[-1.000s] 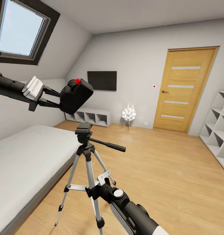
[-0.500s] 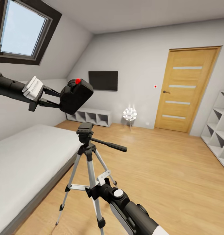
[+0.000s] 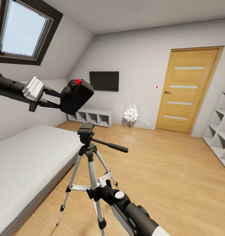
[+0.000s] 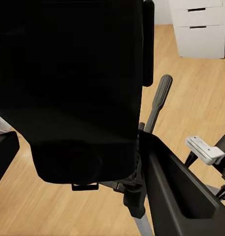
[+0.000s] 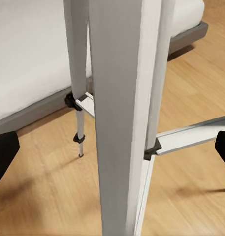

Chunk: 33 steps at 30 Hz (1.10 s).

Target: Attach the digital camera to the camera tripod in the bedroom.

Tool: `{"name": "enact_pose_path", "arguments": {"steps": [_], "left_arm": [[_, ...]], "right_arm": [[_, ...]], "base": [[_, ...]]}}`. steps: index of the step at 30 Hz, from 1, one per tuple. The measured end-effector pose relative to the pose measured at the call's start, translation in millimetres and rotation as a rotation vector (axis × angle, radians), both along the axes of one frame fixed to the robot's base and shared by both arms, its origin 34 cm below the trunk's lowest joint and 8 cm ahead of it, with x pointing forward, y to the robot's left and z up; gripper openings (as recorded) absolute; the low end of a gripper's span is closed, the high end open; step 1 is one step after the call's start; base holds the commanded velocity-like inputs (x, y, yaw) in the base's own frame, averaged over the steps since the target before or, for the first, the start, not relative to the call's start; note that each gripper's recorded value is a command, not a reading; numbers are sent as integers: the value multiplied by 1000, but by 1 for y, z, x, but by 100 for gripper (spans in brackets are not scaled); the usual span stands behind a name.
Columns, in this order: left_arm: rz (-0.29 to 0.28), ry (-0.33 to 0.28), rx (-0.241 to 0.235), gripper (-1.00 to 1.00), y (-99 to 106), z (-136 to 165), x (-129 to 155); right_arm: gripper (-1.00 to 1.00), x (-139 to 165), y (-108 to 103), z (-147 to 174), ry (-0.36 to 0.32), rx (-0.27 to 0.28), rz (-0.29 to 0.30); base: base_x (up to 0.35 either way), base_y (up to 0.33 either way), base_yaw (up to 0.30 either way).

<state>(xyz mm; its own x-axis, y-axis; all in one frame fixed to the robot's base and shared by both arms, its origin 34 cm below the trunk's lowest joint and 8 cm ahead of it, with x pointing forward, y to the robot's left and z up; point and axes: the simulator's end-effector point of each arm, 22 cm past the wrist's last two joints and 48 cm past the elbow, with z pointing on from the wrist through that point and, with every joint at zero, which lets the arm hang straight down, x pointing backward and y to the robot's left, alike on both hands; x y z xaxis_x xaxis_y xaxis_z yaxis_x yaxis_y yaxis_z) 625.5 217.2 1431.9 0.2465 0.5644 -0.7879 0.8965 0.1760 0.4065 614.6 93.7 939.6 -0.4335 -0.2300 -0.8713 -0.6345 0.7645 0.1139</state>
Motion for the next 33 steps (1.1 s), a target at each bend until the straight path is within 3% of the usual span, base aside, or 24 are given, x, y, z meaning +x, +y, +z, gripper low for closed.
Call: {"name": "enact_pose_path", "arguments": {"steps": [25,33], "left_arm": [[-63,-6,-27,-100,-17,12,-12],[-150,37,-6,-100,-32,14,-35]], "right_arm": [[100,25,-11,-2,25,43,-51],[100,25,-12,-3,27,44,-53]], "base": [[0,0,1],[0,0,0]]}}
